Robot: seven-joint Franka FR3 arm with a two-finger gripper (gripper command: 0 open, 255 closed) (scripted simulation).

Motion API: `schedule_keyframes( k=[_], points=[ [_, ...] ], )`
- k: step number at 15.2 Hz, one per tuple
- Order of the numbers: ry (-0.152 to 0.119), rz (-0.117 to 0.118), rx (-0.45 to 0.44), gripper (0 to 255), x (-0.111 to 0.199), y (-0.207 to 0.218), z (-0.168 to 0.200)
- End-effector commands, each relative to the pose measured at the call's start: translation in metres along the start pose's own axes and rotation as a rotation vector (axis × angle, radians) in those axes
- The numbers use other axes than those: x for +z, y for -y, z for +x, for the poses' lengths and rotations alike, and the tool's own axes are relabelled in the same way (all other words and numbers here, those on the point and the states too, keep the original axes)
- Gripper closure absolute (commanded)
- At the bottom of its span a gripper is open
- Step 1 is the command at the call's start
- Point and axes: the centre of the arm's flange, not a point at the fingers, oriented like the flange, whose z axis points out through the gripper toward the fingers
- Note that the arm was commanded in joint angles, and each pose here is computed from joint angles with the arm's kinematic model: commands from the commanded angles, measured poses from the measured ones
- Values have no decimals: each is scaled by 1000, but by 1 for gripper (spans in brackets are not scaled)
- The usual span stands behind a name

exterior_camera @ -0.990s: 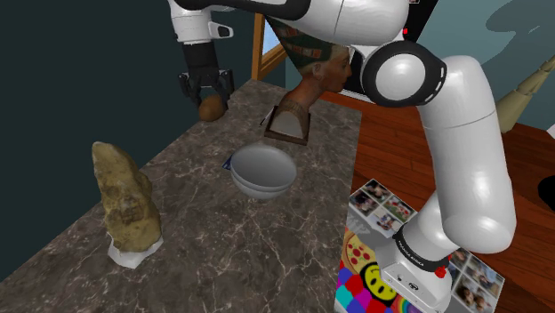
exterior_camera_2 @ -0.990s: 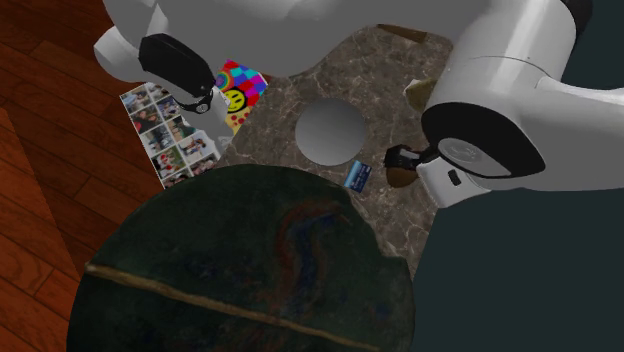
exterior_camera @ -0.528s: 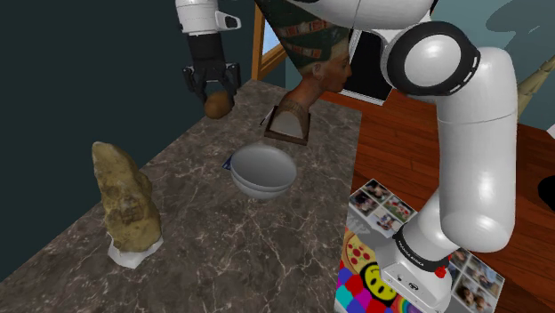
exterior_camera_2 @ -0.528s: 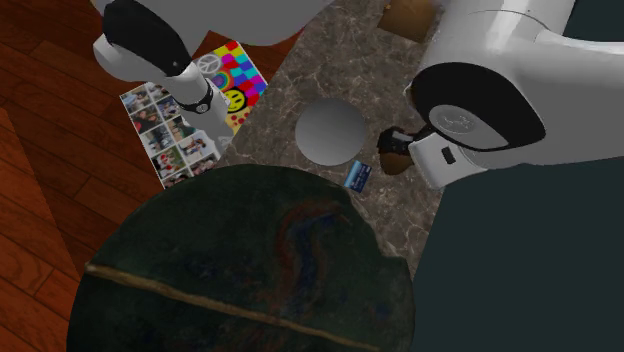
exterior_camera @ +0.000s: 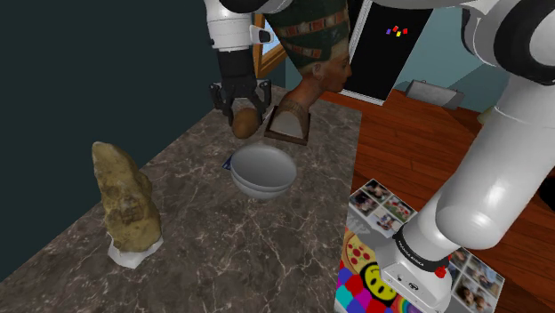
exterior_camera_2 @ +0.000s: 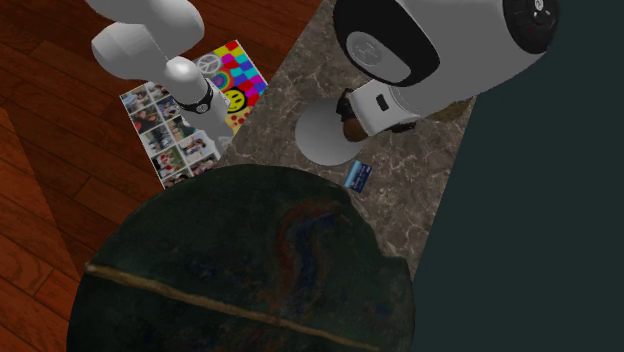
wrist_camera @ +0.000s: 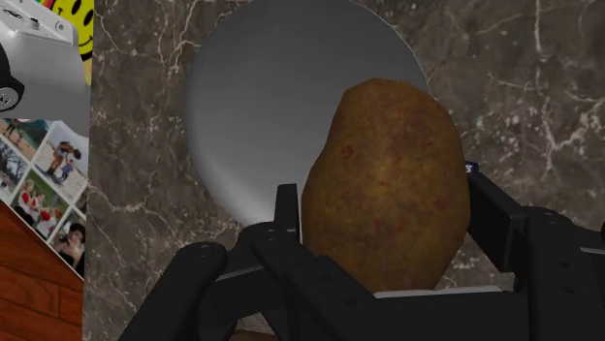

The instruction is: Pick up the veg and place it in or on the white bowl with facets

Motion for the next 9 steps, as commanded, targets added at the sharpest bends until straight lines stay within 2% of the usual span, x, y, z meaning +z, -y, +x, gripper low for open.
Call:
schedule_keyframes(
  k=[1,4,9],
  points=[
    [0,0,1,255,7,-24,-12],
    [0,0,1,255,19,-57,-32],
    [0,0,1,255,44,-51,-27]
  ],
)
